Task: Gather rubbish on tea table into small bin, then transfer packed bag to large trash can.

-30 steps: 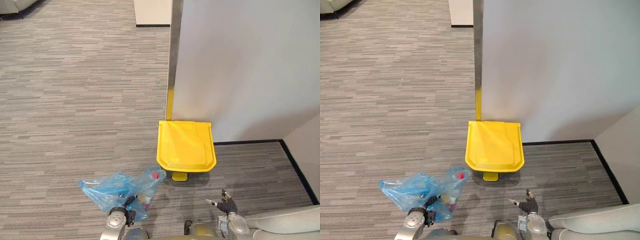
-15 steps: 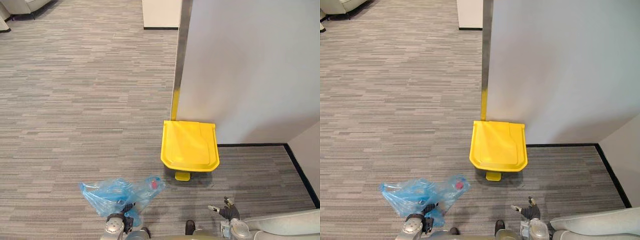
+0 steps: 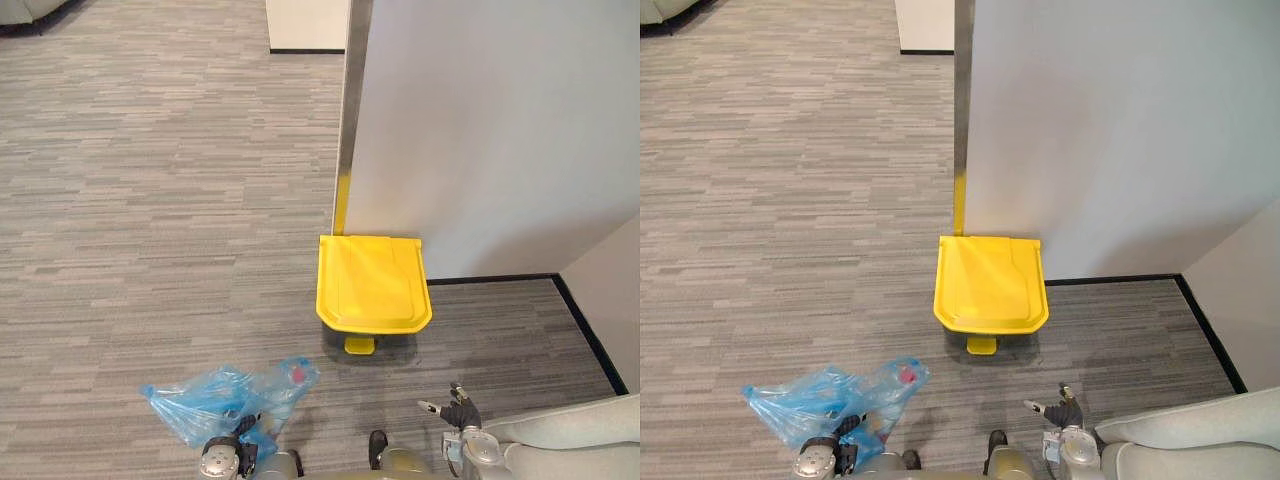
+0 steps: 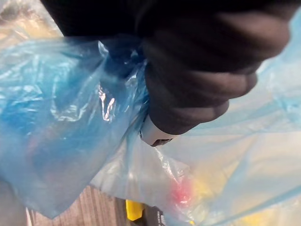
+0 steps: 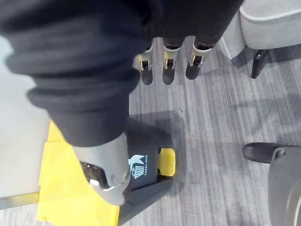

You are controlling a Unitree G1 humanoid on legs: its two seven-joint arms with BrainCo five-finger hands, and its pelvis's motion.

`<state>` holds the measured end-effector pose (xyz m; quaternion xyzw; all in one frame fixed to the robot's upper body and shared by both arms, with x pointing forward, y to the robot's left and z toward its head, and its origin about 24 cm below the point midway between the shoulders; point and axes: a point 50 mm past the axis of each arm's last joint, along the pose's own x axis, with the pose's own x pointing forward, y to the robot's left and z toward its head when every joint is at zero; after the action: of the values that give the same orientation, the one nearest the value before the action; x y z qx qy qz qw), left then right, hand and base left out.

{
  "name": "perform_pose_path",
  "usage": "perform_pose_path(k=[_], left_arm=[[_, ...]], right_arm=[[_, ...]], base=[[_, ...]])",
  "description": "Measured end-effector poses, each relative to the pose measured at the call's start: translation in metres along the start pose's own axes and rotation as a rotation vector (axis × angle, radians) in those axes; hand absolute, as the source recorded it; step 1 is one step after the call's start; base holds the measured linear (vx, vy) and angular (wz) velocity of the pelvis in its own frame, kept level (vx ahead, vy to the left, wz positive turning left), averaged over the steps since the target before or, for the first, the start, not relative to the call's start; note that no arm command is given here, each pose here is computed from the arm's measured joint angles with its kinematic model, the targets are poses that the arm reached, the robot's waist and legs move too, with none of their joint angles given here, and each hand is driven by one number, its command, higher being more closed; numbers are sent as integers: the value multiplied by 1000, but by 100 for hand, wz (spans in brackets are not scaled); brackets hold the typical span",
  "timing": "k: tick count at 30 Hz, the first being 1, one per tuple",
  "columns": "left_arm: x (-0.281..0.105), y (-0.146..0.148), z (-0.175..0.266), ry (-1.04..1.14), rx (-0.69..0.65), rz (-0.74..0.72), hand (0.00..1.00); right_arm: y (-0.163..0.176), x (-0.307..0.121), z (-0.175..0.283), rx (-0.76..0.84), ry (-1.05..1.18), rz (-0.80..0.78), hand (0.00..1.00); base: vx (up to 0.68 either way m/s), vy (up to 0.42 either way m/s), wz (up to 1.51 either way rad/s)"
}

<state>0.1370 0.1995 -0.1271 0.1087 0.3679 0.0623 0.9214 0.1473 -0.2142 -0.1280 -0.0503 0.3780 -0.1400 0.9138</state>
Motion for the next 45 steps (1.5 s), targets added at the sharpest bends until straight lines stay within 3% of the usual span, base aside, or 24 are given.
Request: perform_pose_path(k=[8, 16, 23, 29, 33, 38, 45], left_arm=[[14, -2, 42, -139, 2, -3, 100], [16, -24, 64, -205, -4, -66, 100], [18, -33, 83, -259, -29, -85, 100], [15, -23, 66, -214, -27, -63, 100], [14, -15, 59, -200, -5, -56, 100], [13, -9, 61, -219, 25, -51, 100], [12, -13, 75, -290, 56, -76, 100]], right_arm=[[2, -4, 0, 43, -10, -13, 0], [-26, -13, -6, 158, -12, -122, 0], [-10, -5, 9, 204, -39, -78, 0], [19, -3, 13, 122, -35, 47, 0], [40, 3, 41, 64, -120, 135, 0], [60, 6, 108, -40, -353, 216, 0], [57, 8, 188, -189, -602, 195, 0]], base=[[193, -67, 20], [425, -145, 26], [214, -118, 10], [-43, -4, 17], [-84, -59, 27], [-60, -88, 27], [-69, -70, 24]])
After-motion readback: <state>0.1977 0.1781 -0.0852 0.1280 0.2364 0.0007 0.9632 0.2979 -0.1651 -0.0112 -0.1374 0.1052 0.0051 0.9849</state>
